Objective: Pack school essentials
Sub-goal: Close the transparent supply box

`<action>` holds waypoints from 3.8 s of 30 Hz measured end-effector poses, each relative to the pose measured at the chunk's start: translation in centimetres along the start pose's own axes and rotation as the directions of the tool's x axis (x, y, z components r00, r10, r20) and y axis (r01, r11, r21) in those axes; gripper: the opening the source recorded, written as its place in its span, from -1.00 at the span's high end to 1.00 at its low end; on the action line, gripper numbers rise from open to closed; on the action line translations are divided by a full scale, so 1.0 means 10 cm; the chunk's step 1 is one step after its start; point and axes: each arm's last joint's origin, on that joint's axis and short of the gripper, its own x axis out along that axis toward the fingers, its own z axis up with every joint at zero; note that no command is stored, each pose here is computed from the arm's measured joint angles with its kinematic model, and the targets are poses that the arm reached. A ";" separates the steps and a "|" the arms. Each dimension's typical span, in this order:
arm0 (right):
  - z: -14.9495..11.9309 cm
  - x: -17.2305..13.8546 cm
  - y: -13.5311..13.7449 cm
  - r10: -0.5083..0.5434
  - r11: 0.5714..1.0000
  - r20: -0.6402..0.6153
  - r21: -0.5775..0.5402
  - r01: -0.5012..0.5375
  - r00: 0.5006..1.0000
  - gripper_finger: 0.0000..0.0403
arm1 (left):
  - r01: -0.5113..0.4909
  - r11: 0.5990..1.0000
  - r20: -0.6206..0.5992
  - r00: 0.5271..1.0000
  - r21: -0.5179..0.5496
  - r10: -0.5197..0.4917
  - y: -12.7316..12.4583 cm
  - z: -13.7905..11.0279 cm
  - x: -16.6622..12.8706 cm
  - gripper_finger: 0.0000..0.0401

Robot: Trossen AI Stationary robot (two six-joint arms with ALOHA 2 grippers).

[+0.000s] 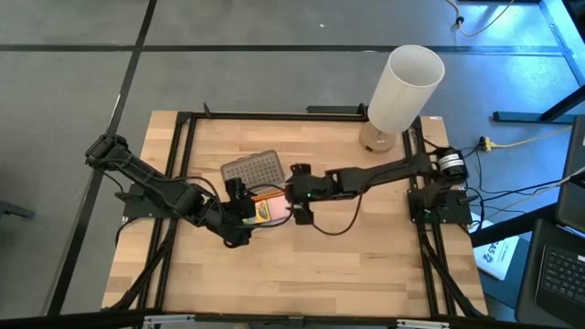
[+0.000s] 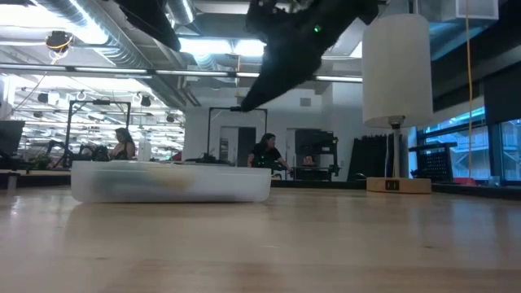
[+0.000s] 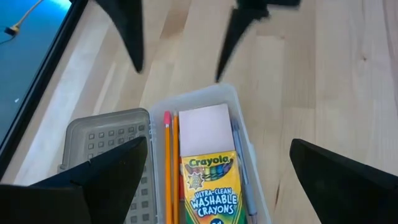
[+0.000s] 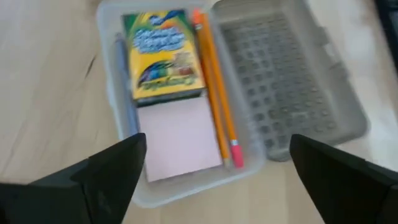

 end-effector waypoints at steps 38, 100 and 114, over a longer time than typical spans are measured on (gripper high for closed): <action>-0.26 -0.01 -0.77 -0.112 0.979 -0.177 0.147 0.138 0.978 -0.97 | -0.109 0.991 -0.230 0.969 -0.078 0.089 0.04 -1.07 0.56 -0.94; -0.27 0.00 -0.81 -0.007 0.982 -0.143 0.185 0.034 0.990 -0.97 | 0.463 0.818 -0.316 0.876 0.343 -0.363 -0.36 -1.30 0.29 -0.94; -0.27 0.00 -0.81 -0.005 0.982 -0.142 0.186 0.031 0.990 -0.97 | 0.484 0.787 -0.369 0.861 0.382 -0.350 -0.35 -1.42 0.47 -0.94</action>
